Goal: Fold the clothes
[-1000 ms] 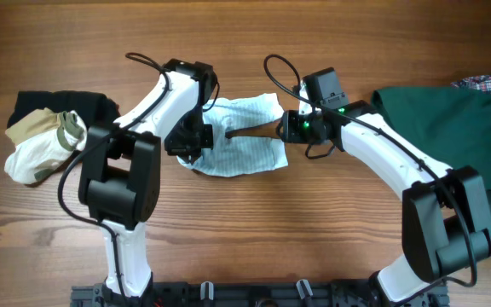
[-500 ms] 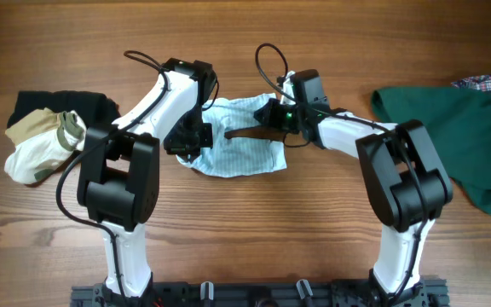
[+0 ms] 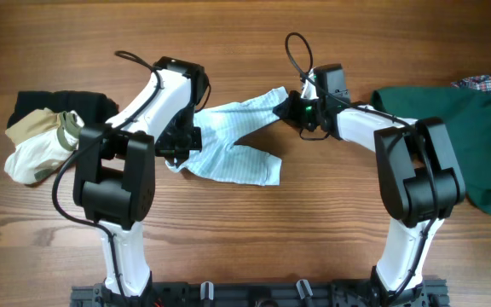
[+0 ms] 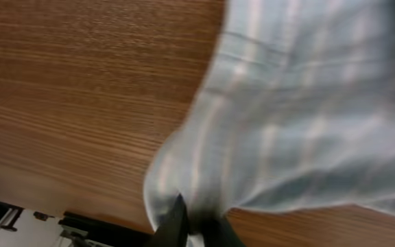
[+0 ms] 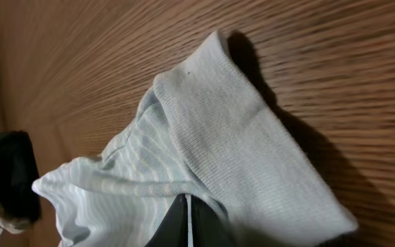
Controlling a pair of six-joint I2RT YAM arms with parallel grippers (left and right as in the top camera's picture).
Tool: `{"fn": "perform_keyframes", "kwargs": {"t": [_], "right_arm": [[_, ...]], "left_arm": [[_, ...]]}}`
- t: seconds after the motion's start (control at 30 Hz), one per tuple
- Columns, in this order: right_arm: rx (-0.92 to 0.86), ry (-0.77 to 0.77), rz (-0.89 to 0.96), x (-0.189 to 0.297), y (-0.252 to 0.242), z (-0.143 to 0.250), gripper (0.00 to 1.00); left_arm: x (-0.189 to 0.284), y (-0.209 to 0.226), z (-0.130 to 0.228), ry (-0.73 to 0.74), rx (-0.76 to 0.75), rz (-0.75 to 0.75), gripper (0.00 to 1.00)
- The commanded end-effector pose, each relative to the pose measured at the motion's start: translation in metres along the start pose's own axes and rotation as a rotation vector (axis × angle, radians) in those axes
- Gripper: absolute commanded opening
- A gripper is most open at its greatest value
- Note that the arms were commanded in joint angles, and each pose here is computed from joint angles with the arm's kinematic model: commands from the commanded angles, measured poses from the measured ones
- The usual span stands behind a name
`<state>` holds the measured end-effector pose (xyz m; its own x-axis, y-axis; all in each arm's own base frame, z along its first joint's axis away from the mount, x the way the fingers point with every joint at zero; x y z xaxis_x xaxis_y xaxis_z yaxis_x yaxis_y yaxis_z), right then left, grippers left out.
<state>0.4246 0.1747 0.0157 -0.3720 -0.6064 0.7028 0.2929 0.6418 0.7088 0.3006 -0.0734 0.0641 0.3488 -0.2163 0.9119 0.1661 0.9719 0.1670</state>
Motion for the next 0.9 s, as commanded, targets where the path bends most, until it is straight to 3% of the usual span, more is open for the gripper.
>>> {"fn": "perform_keyframes", "kwargs": {"t": [0.0, 0.1, 0.2, 0.23, 0.27, 0.4, 0.57, 0.73, 0.87], "right_arm": [[-0.027, -0.026, 0.104, -0.005, -0.035, -0.002, 0.05], [0.016, 0.005, 0.063, -0.005, -0.027, 0.0, 0.1], [0.071, 0.029, 0.029, -0.002, -0.017, 0.001, 0.33], [0.104, 0.035, 0.066, 0.008, -0.014, 0.0, 0.44], [0.132, 0.053, 0.094, 0.02, -0.01, 0.0, 0.47], [0.189, 0.107, 0.137, 0.053, 0.003, 0.011, 0.48], [0.242, 0.094, 0.167, 0.095, 0.021, 0.022, 0.48], [0.233, 0.143, 0.2, 0.12, 0.024, 0.042, 0.52], [0.194, 0.256, 0.274, 0.125, 0.004, 0.069, 0.51]], "left_arm": [[0.006, 0.008, 0.003, -0.015, 0.015, -0.013, 0.17], [0.006, 0.008, 0.003, -0.015, 0.015, -0.014, 0.3], [0.006, 0.011, 0.003, -0.015, 0.01, -0.037, 0.4], [0.006, 0.019, 0.005, -0.008, 0.01, -0.088, 0.41], [0.007, 0.027, 0.004, -0.014, 0.032, -0.101, 0.32], [0.01, 0.031, -0.01, -0.089, 0.088, -0.01, 0.2], [0.033, 0.04, -0.037, -0.286, 0.151, 0.093, 0.19], [0.06, 0.0, -0.078, -0.515, -0.056, 0.316, 0.23], [0.065, -0.016, -0.101, -0.615, -0.127, 0.307, 0.2]]}}
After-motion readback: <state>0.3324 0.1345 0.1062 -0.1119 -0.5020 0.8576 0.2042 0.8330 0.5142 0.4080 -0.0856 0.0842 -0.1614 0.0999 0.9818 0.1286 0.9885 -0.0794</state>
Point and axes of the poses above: each gripper's point midway between its finger pads, its own x axis back along the fingers, its own y axis along the line the jaws close on, z = x × y, the point moved 3 cm from there along x, back along the fingers, and after that the axes turned 12 degrees about -x, right-handed, at the moved point
